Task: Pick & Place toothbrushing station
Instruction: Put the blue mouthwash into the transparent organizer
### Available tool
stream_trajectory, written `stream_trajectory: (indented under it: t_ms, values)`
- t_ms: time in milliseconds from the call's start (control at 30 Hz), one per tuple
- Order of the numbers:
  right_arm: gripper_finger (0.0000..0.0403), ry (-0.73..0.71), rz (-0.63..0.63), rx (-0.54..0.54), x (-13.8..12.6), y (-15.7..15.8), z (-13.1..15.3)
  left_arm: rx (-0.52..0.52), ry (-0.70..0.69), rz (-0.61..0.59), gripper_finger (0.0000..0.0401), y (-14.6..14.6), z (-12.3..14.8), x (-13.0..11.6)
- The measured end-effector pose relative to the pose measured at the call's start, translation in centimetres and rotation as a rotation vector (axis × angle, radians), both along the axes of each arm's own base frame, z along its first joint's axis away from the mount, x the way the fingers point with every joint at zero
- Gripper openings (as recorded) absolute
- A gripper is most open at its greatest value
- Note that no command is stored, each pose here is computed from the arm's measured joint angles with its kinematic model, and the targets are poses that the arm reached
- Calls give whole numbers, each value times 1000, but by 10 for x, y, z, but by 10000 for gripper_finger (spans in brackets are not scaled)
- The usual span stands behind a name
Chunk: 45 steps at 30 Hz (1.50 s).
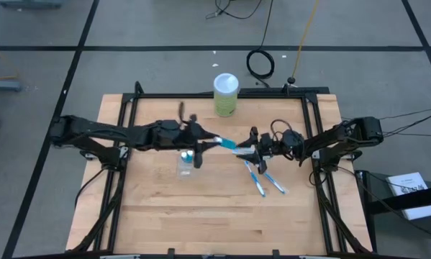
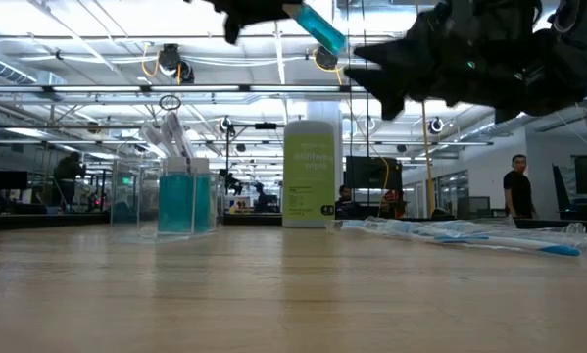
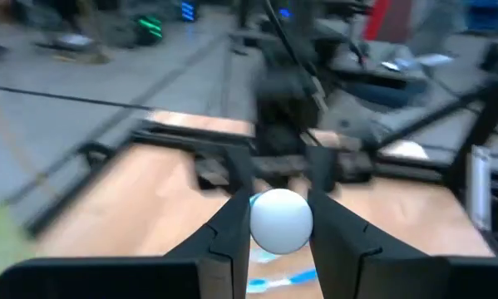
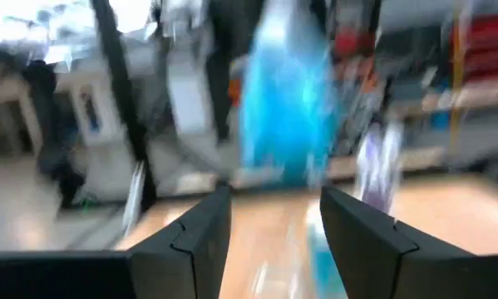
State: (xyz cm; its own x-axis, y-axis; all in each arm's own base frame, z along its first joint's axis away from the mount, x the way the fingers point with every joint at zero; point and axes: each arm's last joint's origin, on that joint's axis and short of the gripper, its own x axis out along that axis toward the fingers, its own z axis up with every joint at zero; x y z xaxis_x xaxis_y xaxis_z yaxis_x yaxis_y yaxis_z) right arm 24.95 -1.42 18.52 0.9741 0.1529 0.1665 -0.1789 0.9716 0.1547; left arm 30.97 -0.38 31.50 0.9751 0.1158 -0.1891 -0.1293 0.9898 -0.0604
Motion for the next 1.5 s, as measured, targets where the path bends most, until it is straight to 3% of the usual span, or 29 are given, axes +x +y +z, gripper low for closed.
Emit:
stream_trajectory:
  t_ms: [200,367,600,1067,1500]
  values:
    - [193,13,3,1,-1,0,-2,-47,157,126,96,-12,8,-40]
    - [189,19,4,-1,-2,1,-4,-153,276,187,96,-25,8,-71]
    - [190,29,2,-5,-2,0,-5,-227,415,346,96,-31,-6,-89]
    - [191,41,1,-5,-2,0,-6,-263,545,560,96,-16,-38,-70]
    - [186,41,1,-5,-2,0,-6,-410,575,655,96,-8,-55,-56]
